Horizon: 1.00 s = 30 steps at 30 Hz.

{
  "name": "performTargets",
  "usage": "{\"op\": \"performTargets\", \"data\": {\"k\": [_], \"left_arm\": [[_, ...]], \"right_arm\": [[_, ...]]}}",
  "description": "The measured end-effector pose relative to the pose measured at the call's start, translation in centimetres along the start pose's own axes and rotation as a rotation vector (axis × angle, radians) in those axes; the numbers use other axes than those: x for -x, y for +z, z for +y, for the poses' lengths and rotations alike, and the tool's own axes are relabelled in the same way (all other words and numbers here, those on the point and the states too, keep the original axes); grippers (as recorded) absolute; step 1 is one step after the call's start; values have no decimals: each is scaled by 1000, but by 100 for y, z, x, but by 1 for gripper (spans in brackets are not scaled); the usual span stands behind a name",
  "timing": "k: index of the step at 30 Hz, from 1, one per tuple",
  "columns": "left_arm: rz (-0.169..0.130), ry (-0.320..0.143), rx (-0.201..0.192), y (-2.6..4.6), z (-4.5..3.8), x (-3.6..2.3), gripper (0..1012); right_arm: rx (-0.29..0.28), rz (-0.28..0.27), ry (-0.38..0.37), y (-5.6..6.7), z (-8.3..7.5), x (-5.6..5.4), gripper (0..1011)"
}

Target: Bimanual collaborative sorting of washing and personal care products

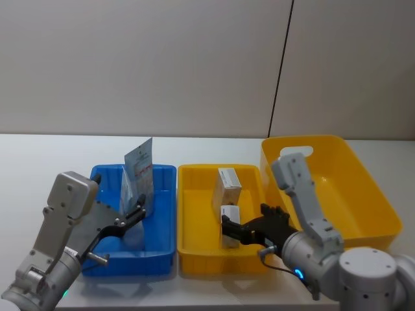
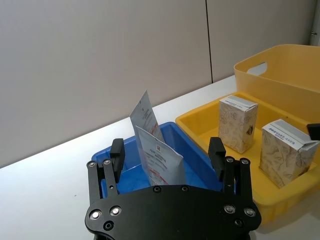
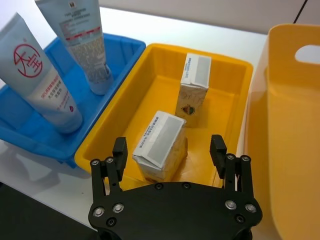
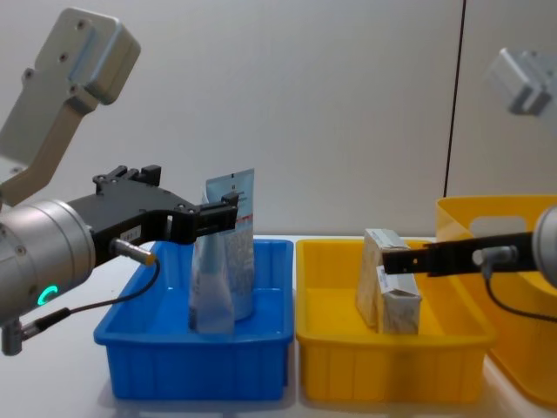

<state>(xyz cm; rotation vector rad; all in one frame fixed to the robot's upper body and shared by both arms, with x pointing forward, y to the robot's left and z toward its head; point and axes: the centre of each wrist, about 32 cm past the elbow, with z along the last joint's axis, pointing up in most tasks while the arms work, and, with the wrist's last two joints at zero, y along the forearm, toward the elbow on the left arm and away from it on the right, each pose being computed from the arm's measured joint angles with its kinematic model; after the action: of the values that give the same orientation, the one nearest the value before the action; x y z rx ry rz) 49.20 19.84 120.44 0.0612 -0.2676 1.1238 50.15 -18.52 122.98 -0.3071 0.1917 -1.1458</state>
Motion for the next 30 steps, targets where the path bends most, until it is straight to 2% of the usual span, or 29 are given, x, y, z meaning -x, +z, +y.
{"op": "performTargets", "data": {"k": [13,30], "left_arm": [[0,0,0,0,0,0,1001],[0,0,0,0,0,0,1002]], "right_arm": [[81,-15,-26,17,251,122,1003],[116,-18,-64,-23,427,186,1003]]}}
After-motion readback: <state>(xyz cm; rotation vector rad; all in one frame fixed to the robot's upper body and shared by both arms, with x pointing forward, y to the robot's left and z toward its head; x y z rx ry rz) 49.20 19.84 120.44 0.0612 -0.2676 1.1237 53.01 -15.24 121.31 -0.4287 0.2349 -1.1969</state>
